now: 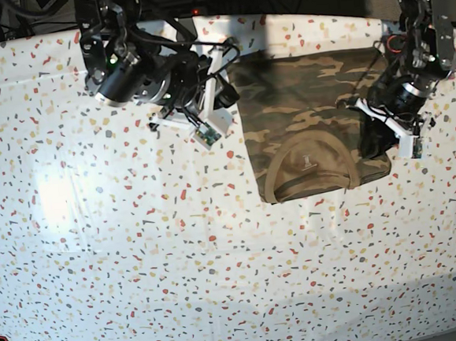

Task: Fold the T-shirt properly
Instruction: 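Straighten the folded shirt's edges with the left gripper and release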

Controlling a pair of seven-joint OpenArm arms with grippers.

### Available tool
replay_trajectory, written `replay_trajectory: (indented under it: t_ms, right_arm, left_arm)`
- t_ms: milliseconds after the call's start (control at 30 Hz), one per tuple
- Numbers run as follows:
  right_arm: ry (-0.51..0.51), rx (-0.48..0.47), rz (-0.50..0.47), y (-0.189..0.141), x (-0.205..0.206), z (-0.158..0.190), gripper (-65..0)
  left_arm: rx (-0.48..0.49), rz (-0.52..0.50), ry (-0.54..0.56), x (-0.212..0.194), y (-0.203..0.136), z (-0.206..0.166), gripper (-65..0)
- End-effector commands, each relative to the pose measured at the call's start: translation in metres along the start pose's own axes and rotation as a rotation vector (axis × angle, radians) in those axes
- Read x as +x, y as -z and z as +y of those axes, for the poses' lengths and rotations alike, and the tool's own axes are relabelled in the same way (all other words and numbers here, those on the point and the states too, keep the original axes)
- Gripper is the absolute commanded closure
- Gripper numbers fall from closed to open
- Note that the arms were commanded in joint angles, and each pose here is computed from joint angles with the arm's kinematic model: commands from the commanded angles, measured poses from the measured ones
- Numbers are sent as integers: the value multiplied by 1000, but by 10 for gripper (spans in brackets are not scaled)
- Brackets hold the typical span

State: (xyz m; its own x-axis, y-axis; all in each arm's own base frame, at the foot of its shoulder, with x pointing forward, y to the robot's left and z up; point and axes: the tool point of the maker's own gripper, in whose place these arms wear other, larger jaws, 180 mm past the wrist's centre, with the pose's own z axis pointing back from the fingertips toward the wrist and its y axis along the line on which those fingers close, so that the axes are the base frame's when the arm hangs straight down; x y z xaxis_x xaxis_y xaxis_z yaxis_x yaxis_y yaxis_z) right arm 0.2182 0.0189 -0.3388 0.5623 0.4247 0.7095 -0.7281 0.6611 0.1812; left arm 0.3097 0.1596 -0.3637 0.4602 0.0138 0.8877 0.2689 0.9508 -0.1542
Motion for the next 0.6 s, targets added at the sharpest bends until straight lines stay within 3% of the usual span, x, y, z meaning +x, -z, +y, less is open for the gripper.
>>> replay_trajectory:
  t_ms: [0,100,200,367,567]
  right_arm:
    - [-15,-1,-47,-3,13,0,0]
    - [-13,1,-25,-3,9,0,0]
    - [-14,0,3,-3,4,0,0]
    - [-14,1,7,-3,4,0,0]
    - [-14,1,-7,-3,6,0,0]
  left_arm:
    - [41,-40,14,11,3,8,-49]
    - [155,1,34,-3,10,33,-49]
    - [199,65,6,-24,20,51,-49]
    - [204,157,-111,-64,29,62,-50]
    - [172,103,-163,-49,28,55,-50]
